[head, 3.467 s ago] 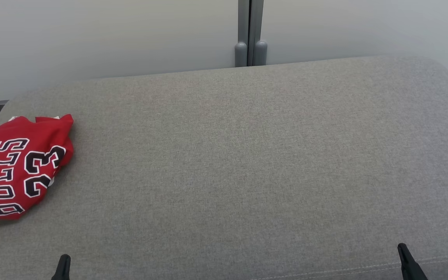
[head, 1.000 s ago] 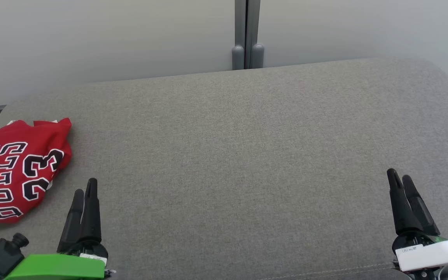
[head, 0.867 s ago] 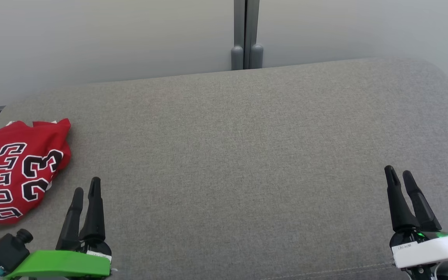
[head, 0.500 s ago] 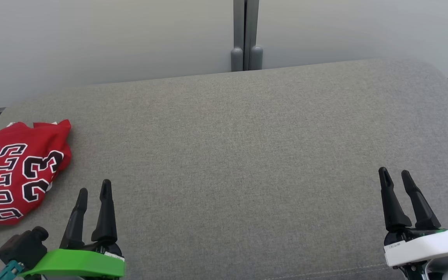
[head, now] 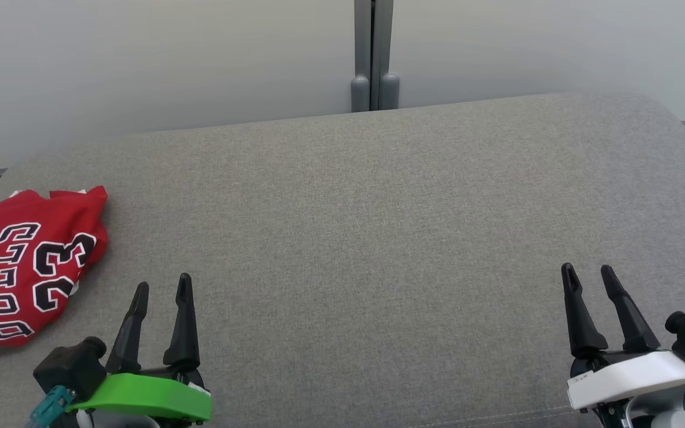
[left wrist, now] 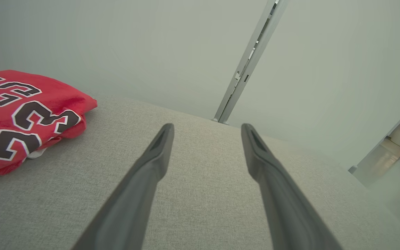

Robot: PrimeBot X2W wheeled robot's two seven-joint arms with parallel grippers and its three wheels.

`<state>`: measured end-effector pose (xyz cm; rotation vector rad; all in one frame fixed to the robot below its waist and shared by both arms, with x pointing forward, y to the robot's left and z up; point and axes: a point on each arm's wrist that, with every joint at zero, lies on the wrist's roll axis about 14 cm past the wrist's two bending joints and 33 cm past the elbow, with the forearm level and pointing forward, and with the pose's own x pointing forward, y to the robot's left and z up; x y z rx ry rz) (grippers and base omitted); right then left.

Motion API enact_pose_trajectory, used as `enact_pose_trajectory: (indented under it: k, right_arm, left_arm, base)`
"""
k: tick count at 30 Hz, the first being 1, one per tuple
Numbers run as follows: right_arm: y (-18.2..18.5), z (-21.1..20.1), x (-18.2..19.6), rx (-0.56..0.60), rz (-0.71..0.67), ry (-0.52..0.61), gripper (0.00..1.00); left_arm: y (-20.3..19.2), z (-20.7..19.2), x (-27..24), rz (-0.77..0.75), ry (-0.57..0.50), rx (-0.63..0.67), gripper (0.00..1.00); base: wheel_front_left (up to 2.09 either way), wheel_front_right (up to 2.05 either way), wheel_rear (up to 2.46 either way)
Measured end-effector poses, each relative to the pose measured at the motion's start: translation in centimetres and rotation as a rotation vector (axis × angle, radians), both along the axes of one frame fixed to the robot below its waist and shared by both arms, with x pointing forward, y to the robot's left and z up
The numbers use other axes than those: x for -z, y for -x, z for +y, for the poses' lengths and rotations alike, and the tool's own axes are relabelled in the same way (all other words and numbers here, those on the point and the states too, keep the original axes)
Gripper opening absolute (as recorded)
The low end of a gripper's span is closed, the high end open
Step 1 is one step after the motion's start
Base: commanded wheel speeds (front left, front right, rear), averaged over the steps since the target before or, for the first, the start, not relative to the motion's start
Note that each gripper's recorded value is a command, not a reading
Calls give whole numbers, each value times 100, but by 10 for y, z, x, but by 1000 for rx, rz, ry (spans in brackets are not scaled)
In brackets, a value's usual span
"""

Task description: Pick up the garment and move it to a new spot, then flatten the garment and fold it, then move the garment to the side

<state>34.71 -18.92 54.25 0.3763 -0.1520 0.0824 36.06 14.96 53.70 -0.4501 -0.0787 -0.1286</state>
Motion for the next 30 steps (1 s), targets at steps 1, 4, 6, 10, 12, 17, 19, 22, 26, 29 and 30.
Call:
enact_pose_trajectory:
  k: [1, 4, 6, 10, 12, 17, 19, 22, 26, 29, 30]
  right_arm:
    - [-1, 1, -1, -4, -4, 11, 100]
    - [-3, 5, -1, -15, -7, 38, 100]
    - [-5, 8, -1, -24, -11, 58, 100]
    - [-7, 13, 1, -42, -8, 101, 100]
    - [-9, 16, 1, -52, -11, 121, 100]
    - [-13, 21, -1, -65, -23, 157, 100]
    - [-15, 21, 0, -63, -25, 168, 100]
    - [-16, 20, 0, -60, -23, 181, 100]
    - [-18, 18, 6, -50, -11, 203, 100]
    - [-19, 17, 9, -45, -1, 220, 100]
    - [-19, 17, 10, -45, 0, 224, 100]
  left_arm:
    - [0, 0, 1, 0, -11, -4, 100]
    - [-1, -2, 2, -4, -42, -7, 100]
    - [-1, -3, 4, -1, -58, -9, 100]
    - [-2, -4, 4, -10, -98, -15, 100]
    - [-2, -3, 4, -10, -116, -22, 100]
    - [-3, -2, 5, -18, -165, -33, 100]
    - [-3, -3, 5, -24, -181, -35, 100]
    - [-3, -3, 6, -27, -199, -38, 100]
    - [-5, -4, 6, -35, -231, -35, 100]
    - [-4, -5, 11, -25, -251, -31, 100]
    - [-5, -6, 12, -24, -259, -30, 100]
  base:
    - [0, 0, 0]
    - [0, 0, 0]
    - [0, 0, 0]
    - [0, 0, 0]
    - [0, 0, 0]
    - [0, 0, 0]
    - [0, 0, 0]
    - [0, 0, 0]
    - [0, 0, 0]
    - [0, 0, 0]
    - [0, 0, 0]
